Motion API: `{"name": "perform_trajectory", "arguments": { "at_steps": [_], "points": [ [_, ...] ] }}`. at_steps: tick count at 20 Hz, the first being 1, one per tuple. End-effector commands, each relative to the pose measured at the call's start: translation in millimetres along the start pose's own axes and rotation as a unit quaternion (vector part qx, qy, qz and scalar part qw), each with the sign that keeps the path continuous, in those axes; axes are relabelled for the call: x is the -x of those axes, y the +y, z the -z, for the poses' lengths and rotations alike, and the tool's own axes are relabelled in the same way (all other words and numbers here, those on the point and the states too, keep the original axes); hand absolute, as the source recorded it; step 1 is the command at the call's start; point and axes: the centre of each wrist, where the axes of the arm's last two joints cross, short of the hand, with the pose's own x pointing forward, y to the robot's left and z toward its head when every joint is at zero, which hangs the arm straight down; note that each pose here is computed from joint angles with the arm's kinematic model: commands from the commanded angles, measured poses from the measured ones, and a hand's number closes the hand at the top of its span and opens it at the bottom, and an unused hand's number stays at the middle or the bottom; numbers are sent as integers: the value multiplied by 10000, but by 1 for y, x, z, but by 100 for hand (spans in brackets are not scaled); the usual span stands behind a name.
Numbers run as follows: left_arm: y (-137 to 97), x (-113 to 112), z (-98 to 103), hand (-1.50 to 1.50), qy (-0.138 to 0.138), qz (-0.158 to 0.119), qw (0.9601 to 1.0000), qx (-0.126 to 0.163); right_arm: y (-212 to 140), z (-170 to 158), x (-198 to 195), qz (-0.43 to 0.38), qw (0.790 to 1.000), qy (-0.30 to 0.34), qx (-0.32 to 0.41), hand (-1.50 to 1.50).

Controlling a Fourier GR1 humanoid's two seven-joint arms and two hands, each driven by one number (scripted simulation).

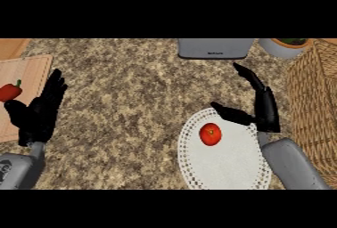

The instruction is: Pick the tomato from the placemat and place it in the basket

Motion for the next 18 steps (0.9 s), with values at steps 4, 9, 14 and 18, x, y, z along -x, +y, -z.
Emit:
{"name": "perform_trajectory", "arguments": {
  "at_steps": [4, 9, 14, 18],
  "points": [
    [4, 6, -1, 0, 168, 28, 9997, -155, -38, 18, -24, -1848, 9764, 972, -558, -150],
    [7, 5, -2, 0, 206, -3, 9997, -157, -59, 17, -39, -2799, 9130, 1821, -2345, -150],
    [4, 19, -8, 0, 216, -98, 9995, -192, -67, 11, -103, -2757, 8883, 2045, -3050, -150],
    [1, -16, 7, 0, 111, -29, 9999, -94, -76, 20, -108, -2477, 8926, 2284, -2995, -150]
  ]
}}
